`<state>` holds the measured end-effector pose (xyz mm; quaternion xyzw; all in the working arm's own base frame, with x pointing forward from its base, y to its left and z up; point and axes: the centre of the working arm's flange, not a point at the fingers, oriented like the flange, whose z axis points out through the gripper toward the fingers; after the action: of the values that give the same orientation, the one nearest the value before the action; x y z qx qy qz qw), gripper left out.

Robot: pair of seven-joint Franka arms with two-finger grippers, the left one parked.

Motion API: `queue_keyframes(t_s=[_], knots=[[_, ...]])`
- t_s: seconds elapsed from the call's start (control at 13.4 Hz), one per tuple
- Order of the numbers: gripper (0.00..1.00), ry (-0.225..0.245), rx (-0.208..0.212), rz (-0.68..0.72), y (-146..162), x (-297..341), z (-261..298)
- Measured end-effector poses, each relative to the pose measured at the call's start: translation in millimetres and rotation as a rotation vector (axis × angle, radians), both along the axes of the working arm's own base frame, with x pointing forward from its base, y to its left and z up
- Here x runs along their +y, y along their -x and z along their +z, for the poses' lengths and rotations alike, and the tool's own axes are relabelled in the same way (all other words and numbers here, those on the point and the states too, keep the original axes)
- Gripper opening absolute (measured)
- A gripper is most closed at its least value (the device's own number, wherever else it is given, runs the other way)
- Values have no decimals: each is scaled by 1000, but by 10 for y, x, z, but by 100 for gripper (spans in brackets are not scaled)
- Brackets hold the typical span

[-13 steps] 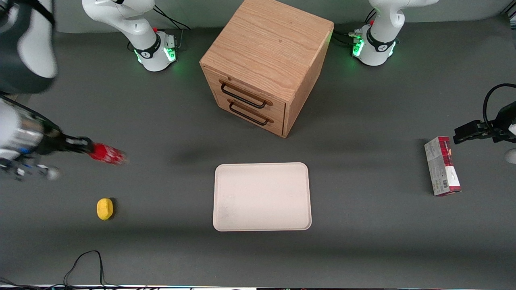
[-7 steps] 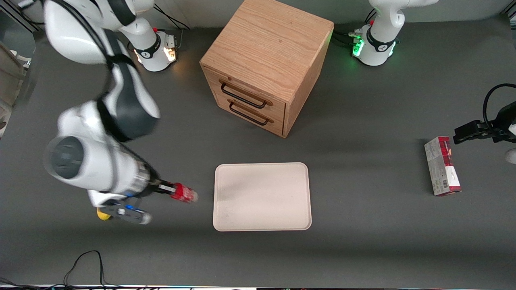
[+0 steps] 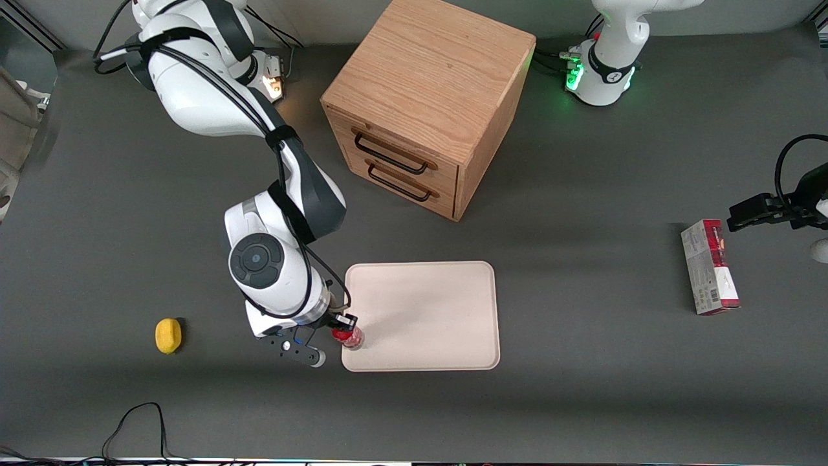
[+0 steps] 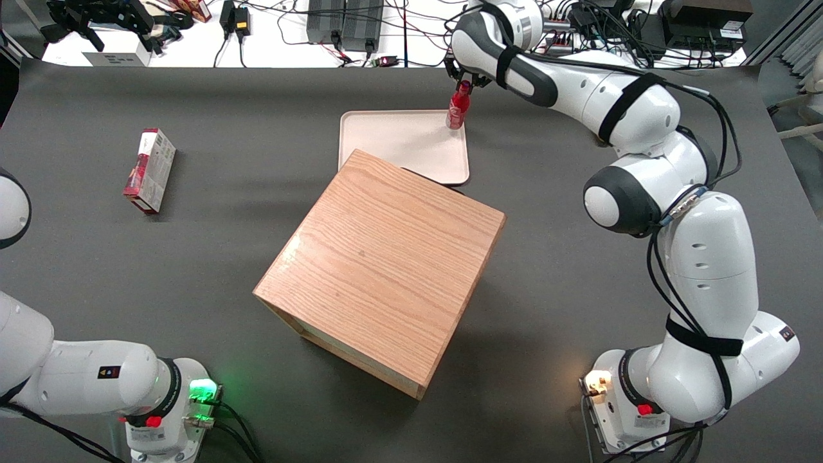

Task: Place coke bottle on tray
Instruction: 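Lower the bottle onto the tray and open the right gripper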

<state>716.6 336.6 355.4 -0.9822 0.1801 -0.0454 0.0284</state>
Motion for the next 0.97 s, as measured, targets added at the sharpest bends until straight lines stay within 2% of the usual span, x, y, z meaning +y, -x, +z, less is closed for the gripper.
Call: queue_keyframes(t_s=[0.75,0.82,0.97], knots=[[31,-4,-17,-6,-20,92,-202],[38,-4,-19,-6,-23,92,-195],[60,-7,-28,-6,-33,96,-146]])
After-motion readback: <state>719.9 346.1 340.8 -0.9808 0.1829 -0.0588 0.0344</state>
